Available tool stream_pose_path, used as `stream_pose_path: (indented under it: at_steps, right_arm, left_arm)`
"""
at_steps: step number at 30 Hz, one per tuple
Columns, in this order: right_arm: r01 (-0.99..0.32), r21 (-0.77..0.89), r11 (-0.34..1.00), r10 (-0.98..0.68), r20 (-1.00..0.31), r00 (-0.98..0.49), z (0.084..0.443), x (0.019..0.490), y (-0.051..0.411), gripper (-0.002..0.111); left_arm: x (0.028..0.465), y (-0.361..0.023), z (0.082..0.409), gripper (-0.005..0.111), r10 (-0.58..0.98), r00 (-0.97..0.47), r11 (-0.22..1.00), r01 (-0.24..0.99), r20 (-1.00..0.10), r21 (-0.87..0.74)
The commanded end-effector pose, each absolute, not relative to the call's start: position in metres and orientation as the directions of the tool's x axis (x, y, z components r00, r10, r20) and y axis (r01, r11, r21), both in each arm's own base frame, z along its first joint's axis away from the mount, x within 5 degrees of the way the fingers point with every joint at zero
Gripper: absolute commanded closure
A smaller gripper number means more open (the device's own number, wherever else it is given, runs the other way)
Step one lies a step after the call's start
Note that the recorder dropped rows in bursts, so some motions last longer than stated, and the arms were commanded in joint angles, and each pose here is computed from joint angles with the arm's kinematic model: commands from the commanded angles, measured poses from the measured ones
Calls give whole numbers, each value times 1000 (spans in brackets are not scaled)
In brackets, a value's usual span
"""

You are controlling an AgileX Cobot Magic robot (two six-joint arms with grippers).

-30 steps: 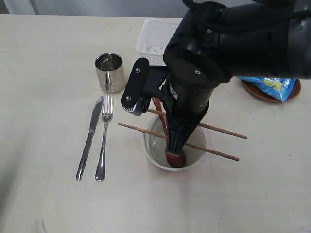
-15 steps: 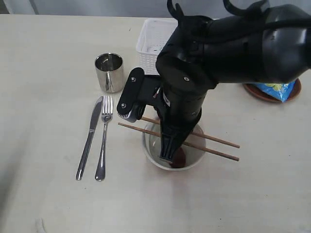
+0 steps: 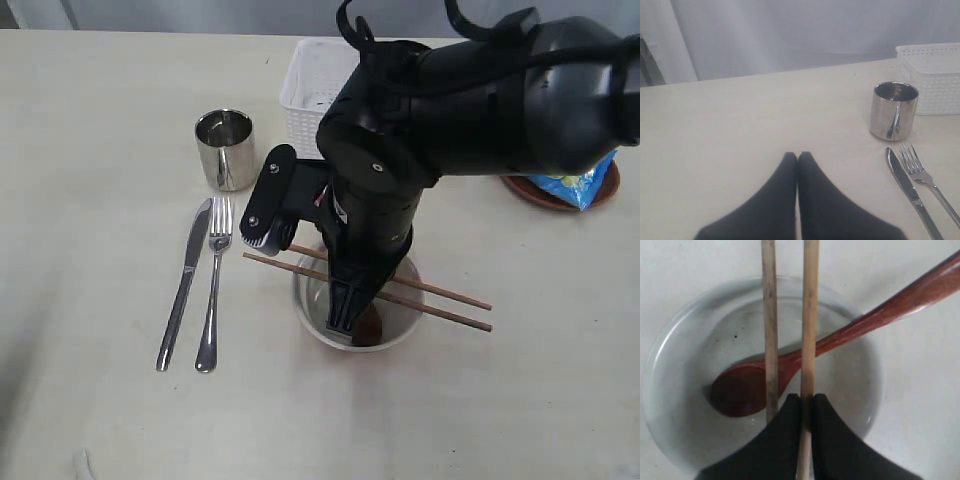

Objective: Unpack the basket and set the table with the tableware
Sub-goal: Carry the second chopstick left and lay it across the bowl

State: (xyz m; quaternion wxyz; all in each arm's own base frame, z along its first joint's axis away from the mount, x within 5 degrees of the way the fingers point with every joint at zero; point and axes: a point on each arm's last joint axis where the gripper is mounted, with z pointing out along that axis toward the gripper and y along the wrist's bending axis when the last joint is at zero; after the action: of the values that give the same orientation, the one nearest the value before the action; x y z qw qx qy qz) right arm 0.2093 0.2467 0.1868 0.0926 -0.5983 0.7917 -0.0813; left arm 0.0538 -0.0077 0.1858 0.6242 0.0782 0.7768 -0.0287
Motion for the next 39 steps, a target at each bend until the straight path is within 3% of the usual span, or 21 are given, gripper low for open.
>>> stream_pose_path:
  at_steps: [1,14,22,39]
  right_arm:
    - [-930,-239,279,-960,-61,-272,188,210,248,109]
    - [-928,-238,287,-958,-61,-280,188,210,248,108]
    - [-928,-240,285,-958,-55,-280,188,210,248,75]
    - [-909,-285,306,-952,-95,-291,210,208,241,74]
  left_arm:
    - [54,-8,186,107,79,-201,987,155,-976,48]
    - [54,-8,186,107,79,-201,987,155,-976,48]
    - [54,-8,186,107,79,-201,987,155,-976,48]
    - [54,-8,186,107,79,-201,987,155,-976,48]
